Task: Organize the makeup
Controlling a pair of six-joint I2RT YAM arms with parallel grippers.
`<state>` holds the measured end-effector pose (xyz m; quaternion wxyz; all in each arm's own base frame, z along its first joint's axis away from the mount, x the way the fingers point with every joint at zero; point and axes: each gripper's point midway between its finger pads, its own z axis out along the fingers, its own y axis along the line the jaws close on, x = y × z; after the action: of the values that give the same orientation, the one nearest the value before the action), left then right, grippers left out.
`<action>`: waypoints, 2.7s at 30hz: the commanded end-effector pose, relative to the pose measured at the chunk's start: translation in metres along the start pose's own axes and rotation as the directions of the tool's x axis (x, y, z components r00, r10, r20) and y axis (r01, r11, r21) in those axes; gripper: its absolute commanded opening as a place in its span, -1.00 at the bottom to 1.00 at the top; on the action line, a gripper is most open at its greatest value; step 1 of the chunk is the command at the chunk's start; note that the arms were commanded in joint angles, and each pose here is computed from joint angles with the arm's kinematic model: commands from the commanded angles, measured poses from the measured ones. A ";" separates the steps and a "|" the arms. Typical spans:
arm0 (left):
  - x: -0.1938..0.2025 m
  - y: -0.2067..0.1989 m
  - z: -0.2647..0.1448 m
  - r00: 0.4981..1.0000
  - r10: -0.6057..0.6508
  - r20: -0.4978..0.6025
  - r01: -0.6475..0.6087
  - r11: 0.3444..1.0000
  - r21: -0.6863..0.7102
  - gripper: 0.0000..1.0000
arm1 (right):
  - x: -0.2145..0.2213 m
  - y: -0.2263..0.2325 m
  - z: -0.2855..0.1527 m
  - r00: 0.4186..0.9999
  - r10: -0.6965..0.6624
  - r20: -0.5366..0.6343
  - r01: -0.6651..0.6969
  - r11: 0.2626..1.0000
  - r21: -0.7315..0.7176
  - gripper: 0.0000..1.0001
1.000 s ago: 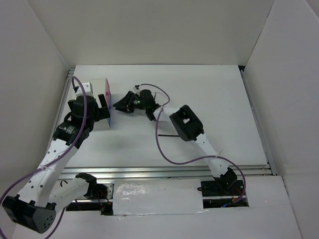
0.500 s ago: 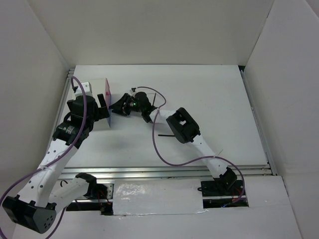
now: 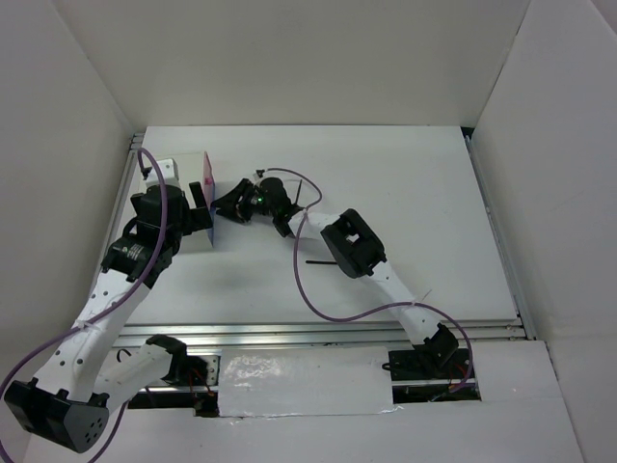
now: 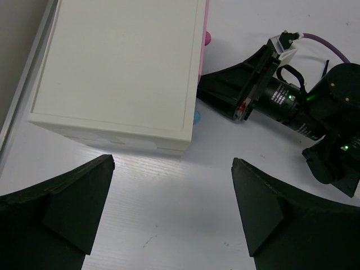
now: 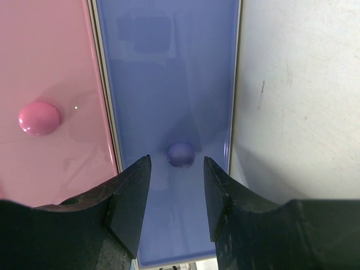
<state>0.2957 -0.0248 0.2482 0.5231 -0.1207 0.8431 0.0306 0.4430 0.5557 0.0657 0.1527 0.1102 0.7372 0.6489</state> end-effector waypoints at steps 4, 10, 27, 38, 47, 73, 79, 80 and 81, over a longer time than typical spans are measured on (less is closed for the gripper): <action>-0.023 -0.004 -0.009 0.997 -0.042 0.066 0.040 0.999 0.034 0.99 | 0.003 0.019 0.010 1.000 0.000 0.008 0.000 0.996 -0.086 -0.02; -0.024 -0.006 -0.011 0.997 -0.042 0.068 0.039 0.998 0.046 0.99 | 0.003 0.021 0.014 1.000 0.006 0.015 -0.004 0.996 -0.088 -0.06; -0.023 -0.011 -0.011 0.997 -0.037 0.060 0.033 0.997 0.075 0.99 | 0.005 0.026 0.018 0.999 0.037 0.015 -0.035 0.990 -0.138 -0.35; -0.022 -0.011 -0.011 0.997 -0.037 0.060 0.033 0.997 0.075 0.99 | 0.009 0.027 0.015 1.000 0.030 0.007 -0.028 0.989 -0.146 -0.58; -0.022 -0.012 -0.010 0.998 -0.033 0.057 0.029 0.997 0.077 0.99 | 0.000 0.035 -0.001 0.999 0.001 0.032 0.004 0.988 -0.155 -0.68; -0.020 -0.012 -0.007 0.998 -0.030 0.050 0.026 0.997 0.075 0.99 | -0.031 0.037 -0.046 0.997 -0.019 0.081 0.031 0.988 -0.148 -0.80; -0.020 -0.012 -0.007 0.998 -0.030 0.047 0.026 0.997 0.074 0.99 | -0.034 0.046 -0.055 0.996 -0.037 0.086 0.050 0.986 -0.157 -0.80; -0.020 -0.013 -0.008 0.998 -0.030 0.048 0.027 0.997 0.076 0.99 | -0.034 0.048 -0.056 0.995 -0.041 0.087 0.054 0.986 -0.155 -0.80; -0.020 -0.013 -0.008 0.998 -0.032 0.051 0.028 0.997 0.077 0.99 | -0.035 0.049 -0.058 0.995 -0.048 0.091 0.062 0.986 -0.154 -0.80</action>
<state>0.2943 -0.0338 0.2497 0.5230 -0.1073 0.8455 0.0059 0.4433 0.5048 0.0598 0.1604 0.1387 0.7162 0.6649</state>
